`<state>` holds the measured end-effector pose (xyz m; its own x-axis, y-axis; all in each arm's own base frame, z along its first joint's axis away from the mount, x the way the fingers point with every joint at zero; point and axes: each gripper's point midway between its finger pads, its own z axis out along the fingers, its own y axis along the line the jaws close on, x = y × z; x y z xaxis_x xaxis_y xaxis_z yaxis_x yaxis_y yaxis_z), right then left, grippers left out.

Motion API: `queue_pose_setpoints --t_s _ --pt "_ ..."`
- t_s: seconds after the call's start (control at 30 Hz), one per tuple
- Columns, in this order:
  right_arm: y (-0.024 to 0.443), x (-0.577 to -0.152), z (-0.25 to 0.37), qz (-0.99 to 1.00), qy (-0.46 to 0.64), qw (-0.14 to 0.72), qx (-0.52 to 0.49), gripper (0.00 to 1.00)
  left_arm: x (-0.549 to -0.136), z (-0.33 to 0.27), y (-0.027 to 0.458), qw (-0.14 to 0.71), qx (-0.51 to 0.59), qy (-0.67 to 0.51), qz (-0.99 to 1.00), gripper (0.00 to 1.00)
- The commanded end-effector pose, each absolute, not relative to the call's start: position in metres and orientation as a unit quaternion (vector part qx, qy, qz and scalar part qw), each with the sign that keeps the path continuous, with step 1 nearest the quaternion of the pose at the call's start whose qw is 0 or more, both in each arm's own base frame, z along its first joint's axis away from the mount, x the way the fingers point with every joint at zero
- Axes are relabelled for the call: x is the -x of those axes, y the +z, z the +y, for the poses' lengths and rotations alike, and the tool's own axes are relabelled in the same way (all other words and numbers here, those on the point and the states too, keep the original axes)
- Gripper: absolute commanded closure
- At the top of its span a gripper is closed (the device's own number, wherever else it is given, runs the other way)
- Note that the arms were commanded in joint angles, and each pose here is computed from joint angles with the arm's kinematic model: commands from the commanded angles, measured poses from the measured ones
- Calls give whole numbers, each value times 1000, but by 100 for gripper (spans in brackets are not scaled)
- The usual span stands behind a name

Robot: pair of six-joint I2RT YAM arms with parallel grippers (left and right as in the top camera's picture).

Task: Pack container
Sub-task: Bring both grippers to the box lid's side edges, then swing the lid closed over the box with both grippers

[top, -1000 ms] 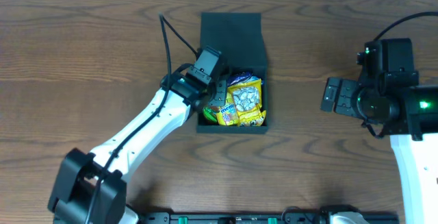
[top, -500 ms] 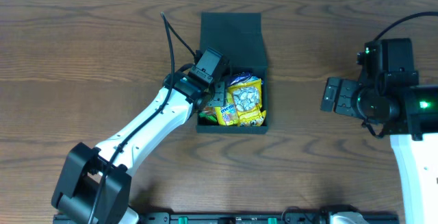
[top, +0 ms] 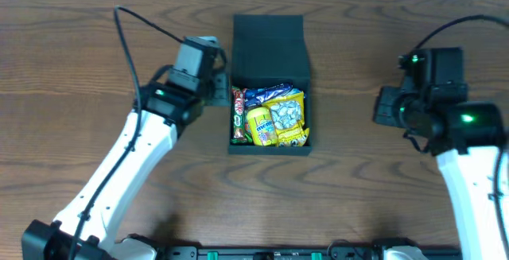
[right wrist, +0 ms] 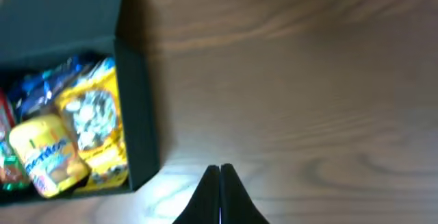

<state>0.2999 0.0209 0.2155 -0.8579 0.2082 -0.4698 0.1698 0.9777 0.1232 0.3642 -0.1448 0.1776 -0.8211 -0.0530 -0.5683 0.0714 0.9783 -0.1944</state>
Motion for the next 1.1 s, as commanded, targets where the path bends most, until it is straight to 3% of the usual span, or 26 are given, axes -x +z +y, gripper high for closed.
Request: queue_pose_setpoints --t_s 0.0,0.17,0.4,0.57,0.8,1.07 --pt "181 -305 43 967 101 222 -76 99 -369 -139 176 300 -16 -100 949 94" --pt "138 -342 74 958 185 207 -66 99 -396 -137 154 290 30 -136 947 94" --pt "72 -399 106 936 301 157 -99 98 -446 -130 80 204 140 -267 931 94" --pt "41 -433 121 922 348 121 -123 99 -469 -138 48 149 164 -298 928 94" --pt "32 -460 135 910 382 108 -117 99 -489 -162 37 123 157 -321 926 94" --pt "65 -465 161 869 475 125 -60 99 -485 -196 53 102 127 -382 910 94"
